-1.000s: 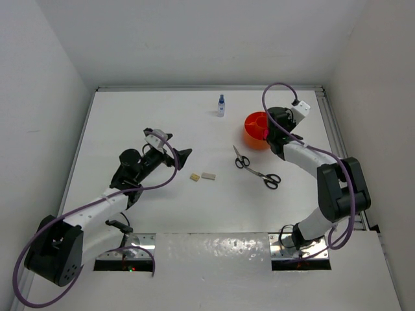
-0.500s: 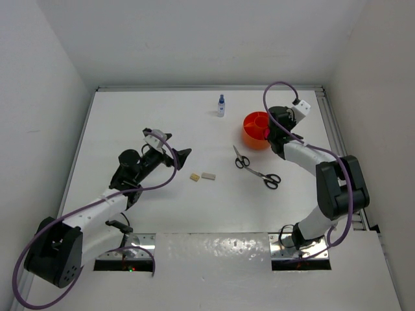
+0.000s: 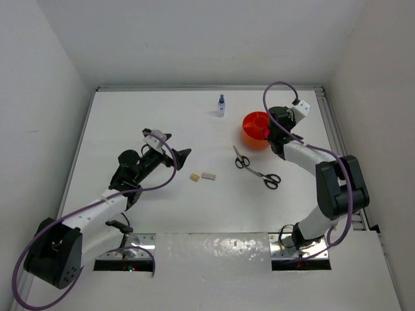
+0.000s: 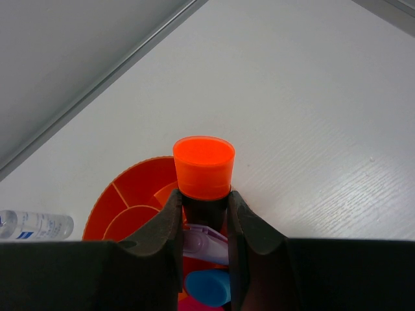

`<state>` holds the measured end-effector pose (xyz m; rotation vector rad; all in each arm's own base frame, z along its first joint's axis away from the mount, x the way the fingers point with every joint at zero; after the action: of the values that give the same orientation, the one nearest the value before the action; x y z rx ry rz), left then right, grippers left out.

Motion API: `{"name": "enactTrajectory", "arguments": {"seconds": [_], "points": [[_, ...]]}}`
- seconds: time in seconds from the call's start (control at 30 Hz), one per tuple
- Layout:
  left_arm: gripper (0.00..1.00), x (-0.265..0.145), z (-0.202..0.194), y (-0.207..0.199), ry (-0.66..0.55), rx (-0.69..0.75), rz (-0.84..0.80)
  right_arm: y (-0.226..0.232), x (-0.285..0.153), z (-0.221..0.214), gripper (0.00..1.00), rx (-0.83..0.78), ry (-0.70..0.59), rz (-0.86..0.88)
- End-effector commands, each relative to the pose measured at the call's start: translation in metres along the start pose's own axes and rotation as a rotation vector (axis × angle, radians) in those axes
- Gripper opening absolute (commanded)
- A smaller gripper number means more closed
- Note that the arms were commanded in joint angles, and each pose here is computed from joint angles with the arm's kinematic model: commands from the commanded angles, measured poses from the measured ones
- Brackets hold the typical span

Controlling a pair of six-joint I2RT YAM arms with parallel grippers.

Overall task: Sort the stationery into containers
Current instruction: Place the pen in the storage box.

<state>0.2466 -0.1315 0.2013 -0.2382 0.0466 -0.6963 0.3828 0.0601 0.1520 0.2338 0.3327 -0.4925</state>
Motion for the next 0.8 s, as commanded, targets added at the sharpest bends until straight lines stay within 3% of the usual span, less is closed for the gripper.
{"name": "enactTrajectory", "arguments": {"seconds": [0.0, 0.13, 0.6, 0.77], "points": [[1.00, -0.001, 0.010, 0.002, -0.055, 0.033, -0.001, -0.010, 0.000, -0.029, 0.00, -0.059, 0.101, -0.003], [1.00, -0.002, 0.010, 0.002, -0.053, 0.032, 0.003, -0.013, -0.001, -0.032, 0.03, -0.054, 0.112, -0.007], [1.00, -0.003, 0.009, 0.001, -0.055, 0.033, -0.001, -0.013, -0.008, -0.016, 0.42, -0.063, 0.081, 0.020], [1.00, -0.003, 0.009, 0.000, -0.056, 0.034, -0.006, -0.012, -0.009, -0.014, 0.45, -0.069, 0.078, 0.030]]}}
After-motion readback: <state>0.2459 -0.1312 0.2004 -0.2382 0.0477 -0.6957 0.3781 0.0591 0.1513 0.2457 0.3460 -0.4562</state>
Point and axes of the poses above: each gripper's point midway between its finger pads, its own x axis out along the fingers, its own y axis along the line the jaws close on, z = x × y, the point moved 8 cm from there along -x, back along the fingers, and after that the axes turned 12 degrees about -x, right-handed, at the moved point
